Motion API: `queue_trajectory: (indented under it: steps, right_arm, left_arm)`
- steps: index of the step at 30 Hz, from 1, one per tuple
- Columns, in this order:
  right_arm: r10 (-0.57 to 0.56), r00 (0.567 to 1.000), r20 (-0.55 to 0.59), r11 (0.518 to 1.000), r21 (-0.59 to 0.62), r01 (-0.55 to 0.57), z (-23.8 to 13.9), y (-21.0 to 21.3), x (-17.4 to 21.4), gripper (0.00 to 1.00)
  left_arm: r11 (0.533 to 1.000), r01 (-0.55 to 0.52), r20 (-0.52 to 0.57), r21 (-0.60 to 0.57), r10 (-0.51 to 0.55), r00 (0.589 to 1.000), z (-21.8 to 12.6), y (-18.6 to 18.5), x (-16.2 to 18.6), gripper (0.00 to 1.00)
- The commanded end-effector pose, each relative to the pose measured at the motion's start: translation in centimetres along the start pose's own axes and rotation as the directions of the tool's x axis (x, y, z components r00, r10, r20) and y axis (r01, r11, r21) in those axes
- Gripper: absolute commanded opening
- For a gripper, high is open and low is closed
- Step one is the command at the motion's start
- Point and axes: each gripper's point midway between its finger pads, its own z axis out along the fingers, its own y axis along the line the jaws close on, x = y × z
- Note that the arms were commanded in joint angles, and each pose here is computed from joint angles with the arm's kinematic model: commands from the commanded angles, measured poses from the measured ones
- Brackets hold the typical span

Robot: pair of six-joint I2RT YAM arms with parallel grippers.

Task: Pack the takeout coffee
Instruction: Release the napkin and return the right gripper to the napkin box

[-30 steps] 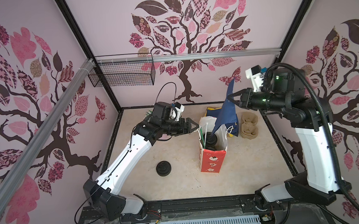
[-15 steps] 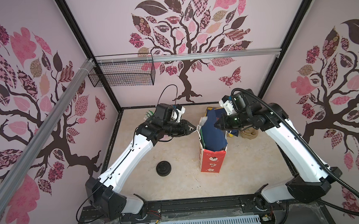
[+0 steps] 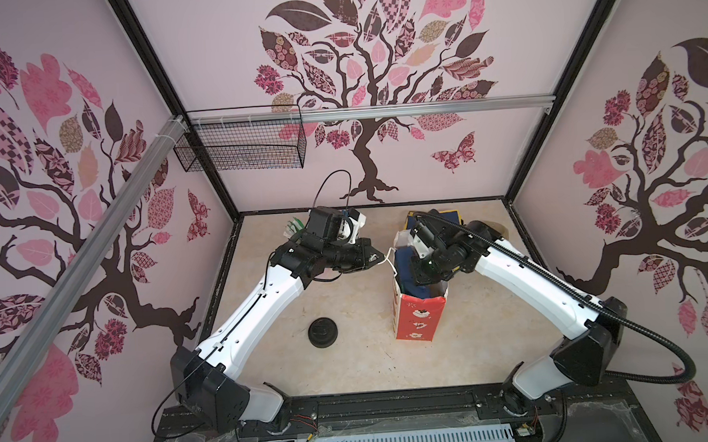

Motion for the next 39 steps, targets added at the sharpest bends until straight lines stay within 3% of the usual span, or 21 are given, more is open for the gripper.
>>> queue_trajectory:
  steps: [1, 6, 12, 14, 19, 24, 29, 39]
  right_arm:
    - [0.027, 1.000, 0.001, 0.998, 0.059, -0.027, 1.4, -0.8, -0.3, 0.06]
    - [0.021, 0.999, 0.047, 0.997, 0.073, -0.025, -0.5, -0.5, -1.7, 0.39]
    - [0.015, 0.981, 0.192, 0.999, 0.044, -0.024, -7.2, 0.3, -4.0, 0.64]
    - [0.020, 0.972, 0.233, 0.999, 0.041, -0.030, -9.0, 0.2, -4.3, 0.69]
    - [0.078, 0.942, 0.326, 0.996, 0.002, -0.084, -13.5, -0.4, -6.4, 0.68]
    - [0.279, 0.845, 0.456, 0.960, -0.106, -0.259, -17.0, -7.3, -11.0, 0.63]
    - [0.454, 0.761, 0.464, 0.885, -0.138, -0.444, -11.4, -16.8, -12.8, 0.57]
    - [0.517, 0.785, 0.341, 0.854, -0.140, -0.502, 1.9, -23.9, -14.6, 0.52]
  left_arm:
    - [1.000, 0.001, -0.004, -0.006, -0.001, 1.000, 0.3, 0.5, 0.5, 0.00]
    - [1.000, 0.002, -0.002, -0.007, -0.002, 1.000, 0.3, 0.6, 0.4, 0.00]
    - [1.000, 0.006, -0.006, -0.010, -0.006, 1.000, 0.6, 0.8, 0.5, 0.00]
    - [1.000, 0.005, -0.007, -0.007, -0.005, 1.000, 0.6, 0.8, 0.5, 0.00]
    - [1.000, 0.005, -0.010, -0.002, -0.005, 1.000, 0.8, 0.7, 0.4, 0.00]
    - [1.000, 0.002, -0.010, 0.000, -0.002, 1.000, 0.7, 0.6, 0.4, 0.00]
    - [1.000, 0.003, -0.007, 0.004, -0.002, 1.000, 0.7, 0.5, 0.3, 0.00]
    - [1.000, 0.008, -0.007, 0.002, -0.008, 1.000, 0.6, 0.4, 0.2, 0.00]
